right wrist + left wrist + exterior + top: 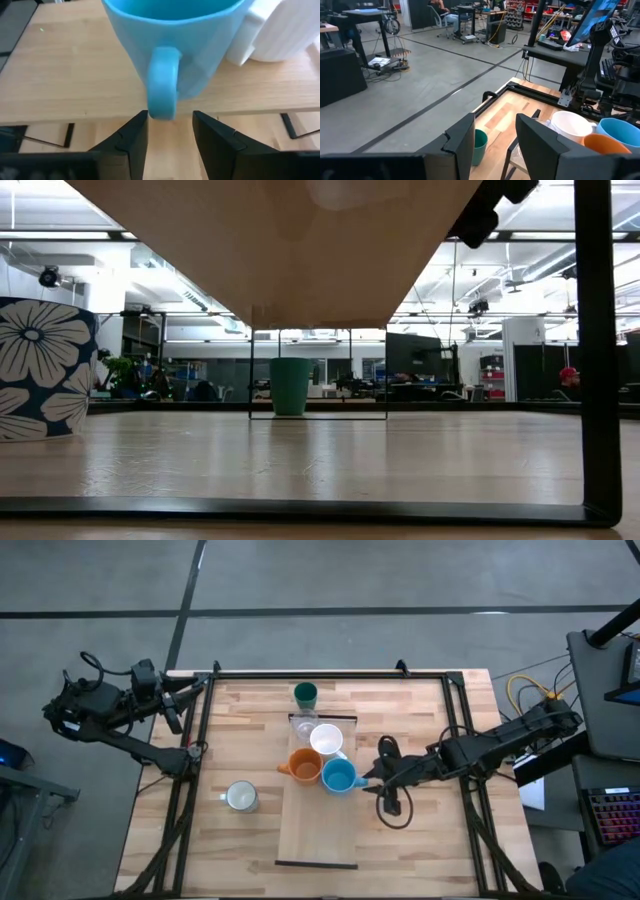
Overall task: Stack small to large cups/mugs on shelf
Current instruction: Put the green cup on the shelf
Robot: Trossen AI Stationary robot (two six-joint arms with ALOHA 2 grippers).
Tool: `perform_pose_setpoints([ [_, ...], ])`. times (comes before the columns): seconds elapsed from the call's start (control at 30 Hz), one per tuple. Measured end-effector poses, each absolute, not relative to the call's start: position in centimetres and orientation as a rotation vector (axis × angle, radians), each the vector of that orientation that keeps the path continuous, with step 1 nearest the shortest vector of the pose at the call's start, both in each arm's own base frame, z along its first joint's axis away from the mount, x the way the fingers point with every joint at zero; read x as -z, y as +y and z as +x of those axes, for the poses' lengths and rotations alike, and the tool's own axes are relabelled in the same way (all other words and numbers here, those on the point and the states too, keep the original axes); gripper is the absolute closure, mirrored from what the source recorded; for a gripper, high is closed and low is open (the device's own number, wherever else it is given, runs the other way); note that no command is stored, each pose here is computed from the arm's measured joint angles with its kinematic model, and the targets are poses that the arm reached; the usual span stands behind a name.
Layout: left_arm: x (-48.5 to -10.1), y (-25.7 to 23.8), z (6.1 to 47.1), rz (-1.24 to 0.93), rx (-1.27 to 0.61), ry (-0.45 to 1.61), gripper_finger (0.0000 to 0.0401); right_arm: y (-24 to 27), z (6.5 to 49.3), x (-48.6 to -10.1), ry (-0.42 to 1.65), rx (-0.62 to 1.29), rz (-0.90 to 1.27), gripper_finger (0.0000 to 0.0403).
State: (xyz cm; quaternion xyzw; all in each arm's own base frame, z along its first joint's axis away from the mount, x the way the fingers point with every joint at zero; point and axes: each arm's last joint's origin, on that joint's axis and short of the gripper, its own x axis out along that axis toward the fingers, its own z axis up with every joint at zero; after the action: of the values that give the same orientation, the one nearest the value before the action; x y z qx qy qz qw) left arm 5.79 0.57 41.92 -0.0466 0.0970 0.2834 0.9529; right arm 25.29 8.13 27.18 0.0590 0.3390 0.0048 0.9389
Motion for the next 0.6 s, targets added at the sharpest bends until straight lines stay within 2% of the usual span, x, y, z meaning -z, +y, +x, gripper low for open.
perform_pose_setpoints([
  [0.13,-41.9,0.6,5.8,-0.059,-0.571,0.208,0.0271,7.9,25.0,-28.0,0.704,-0.015,0.075,0.025],
  [0.27,-41.9,0.5,5.8,-0.049,-0.55,0.215,0.0271,7.0,24.0,-29.8,0.8,0.045,0.024,0.0253],
  [0.47,-40.7,0.5,5.0,0.02,-0.451,0.353,0.0271,5.4,20.9,-33.6,0.974,0.306,-0.091,0.0261],
  [0.6,-38.6,0.7,3.3,-0.081,-0.398,0.564,0.0271,4.4,19.0,-36.2,0.974,0.488,-0.11,0.0267],
])
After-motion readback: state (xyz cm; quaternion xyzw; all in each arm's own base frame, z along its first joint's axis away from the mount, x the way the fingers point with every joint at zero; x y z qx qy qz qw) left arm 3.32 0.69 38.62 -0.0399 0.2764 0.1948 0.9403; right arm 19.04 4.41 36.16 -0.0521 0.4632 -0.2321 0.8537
